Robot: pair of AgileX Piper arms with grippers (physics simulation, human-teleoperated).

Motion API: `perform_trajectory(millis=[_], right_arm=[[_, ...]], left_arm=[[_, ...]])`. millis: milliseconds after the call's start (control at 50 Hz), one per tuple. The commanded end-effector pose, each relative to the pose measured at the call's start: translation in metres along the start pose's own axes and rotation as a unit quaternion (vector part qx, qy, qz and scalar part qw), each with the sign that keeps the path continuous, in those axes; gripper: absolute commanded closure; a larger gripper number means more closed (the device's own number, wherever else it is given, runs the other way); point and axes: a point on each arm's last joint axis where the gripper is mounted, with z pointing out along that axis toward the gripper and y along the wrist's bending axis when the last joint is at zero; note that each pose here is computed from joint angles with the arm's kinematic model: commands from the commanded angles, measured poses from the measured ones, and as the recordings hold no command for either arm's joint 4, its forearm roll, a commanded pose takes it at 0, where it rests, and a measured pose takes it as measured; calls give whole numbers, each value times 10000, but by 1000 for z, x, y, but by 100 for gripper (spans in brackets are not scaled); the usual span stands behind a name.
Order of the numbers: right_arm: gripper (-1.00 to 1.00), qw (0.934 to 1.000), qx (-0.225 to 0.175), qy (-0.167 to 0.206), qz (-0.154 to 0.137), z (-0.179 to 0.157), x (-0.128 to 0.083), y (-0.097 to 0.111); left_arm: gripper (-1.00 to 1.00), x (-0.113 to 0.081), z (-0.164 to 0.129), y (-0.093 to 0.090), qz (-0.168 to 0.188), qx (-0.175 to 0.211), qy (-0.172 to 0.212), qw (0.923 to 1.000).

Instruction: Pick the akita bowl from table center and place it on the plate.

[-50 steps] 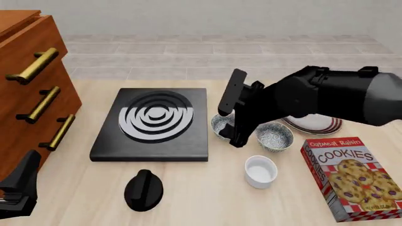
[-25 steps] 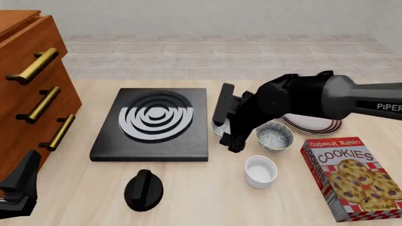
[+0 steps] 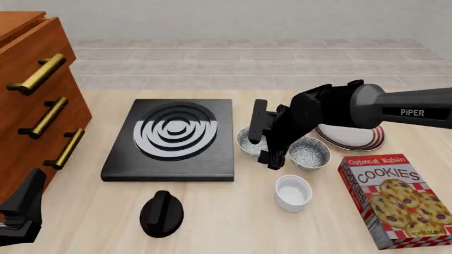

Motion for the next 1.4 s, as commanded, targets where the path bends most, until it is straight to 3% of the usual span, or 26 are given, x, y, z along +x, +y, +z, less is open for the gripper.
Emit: perform_trajectory(millis=[20,300,1020,1280,1300,1400], right_arm=[[-100,9999,-29,65,-142,13,3,-6],[-100,9995,-112,57,-279,29,-4,1],[-100,9996,-225,190,-35,50,4,2],[-100,9993,-256,174,-193,51,3,8],[100,9993,-255,174,-204,51,4,9],[100,9993,-238,153,-252,52,3,10]], left_arm=[[-100,0,0,0,-1,1,0,10000],[-100,0,0,0,0,0,0,10000],[-100,0,0,0,0,0,0,10000],[-100,0,0,0,0,0,-1,10000],[-100,0,0,0,1,-1,-1,10000],[-100,0,0,0,1,0,0,10000]])
